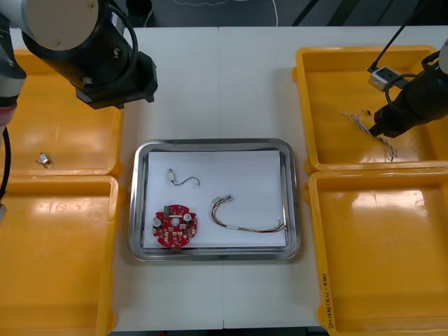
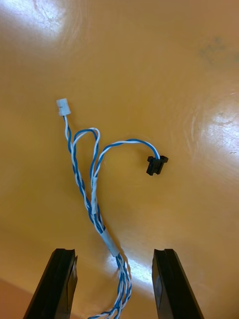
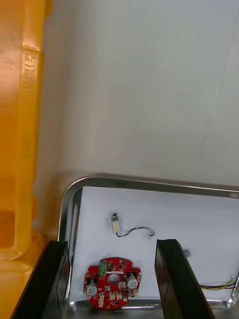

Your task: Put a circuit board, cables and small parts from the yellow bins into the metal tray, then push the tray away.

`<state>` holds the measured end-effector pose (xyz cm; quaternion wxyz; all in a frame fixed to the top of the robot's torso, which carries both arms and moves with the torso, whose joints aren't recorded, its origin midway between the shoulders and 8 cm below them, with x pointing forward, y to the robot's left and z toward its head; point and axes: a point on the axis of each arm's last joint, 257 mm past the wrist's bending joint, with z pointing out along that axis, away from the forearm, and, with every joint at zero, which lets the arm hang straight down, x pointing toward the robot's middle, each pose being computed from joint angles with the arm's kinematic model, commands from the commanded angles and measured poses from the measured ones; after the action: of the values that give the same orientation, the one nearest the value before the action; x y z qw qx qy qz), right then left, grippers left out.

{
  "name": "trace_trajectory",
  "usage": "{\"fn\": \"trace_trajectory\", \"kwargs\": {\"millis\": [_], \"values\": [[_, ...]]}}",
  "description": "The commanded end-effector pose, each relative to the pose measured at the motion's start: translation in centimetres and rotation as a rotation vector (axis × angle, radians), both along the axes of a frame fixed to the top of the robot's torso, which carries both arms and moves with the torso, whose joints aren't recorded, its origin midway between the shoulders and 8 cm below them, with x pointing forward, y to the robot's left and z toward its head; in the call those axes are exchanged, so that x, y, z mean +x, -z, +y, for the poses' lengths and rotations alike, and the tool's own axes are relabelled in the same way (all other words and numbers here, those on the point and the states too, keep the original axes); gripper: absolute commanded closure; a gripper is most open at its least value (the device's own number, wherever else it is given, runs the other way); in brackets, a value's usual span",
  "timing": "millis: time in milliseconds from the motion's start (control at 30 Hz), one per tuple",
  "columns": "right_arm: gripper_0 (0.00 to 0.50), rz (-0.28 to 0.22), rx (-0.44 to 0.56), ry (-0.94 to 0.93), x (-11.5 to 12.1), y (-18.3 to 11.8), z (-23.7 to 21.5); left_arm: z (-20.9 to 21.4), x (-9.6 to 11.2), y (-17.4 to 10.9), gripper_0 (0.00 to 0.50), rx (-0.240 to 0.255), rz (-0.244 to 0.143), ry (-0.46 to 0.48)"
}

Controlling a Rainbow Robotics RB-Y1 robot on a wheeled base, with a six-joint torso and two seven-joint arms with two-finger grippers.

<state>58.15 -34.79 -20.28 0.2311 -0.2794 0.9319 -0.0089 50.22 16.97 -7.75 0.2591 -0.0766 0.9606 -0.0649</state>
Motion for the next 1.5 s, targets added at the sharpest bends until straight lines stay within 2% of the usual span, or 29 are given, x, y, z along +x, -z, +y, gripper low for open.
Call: {"fn": "trace_trajectory", "kwargs": {"millis": [33,200,533,633,967,1133,1367,1500], "values": [[0.057,-0.031,-0.064,-0.021,0.5,-2.1,-2.2,3.5,1.4,-4.9,0.000,-0.006,-0.033,-0.064],[0.058,-0.026,-0.065,-0.020,0.3,-1.0,-2.1,6.4,1.6,-5.2,0.000,-0.011,0.010,-0.121],[0.058,-0.023,-0.076,-0.020,0.2,0.8,-2.1,12.3,1.6,-4.0,0.000,-0.015,0.103,-0.239],[0.058,-0.035,-0.076,-0.019,0.4,1.1,-1.9,13.5,2.1,-3.7,0.000,-0.029,0.108,-0.261],[0.058,-0.033,-0.073,-0.022,0.5,2.4,-0.9,18.4,3.3,-2.5,0.000,-0.017,0.129,-0.259],[0.060,-0.034,-0.066,-0.024,0.5,2.8,-0.4,20.8,3.3,-1.7,0.000,0.005,0.143,-0.238],[0.061,-0.037,-0.060,-0.027,0.5,3.7,0.1,22.7,3.4,-0.2,0.000,0.043,0.142,-0.202],[0.076,-0.040,-0.062,-0.027,0.5,4.0,0.1,23.9,3.0,1.1,0.000,0.063,0.168,-0.164]]}}
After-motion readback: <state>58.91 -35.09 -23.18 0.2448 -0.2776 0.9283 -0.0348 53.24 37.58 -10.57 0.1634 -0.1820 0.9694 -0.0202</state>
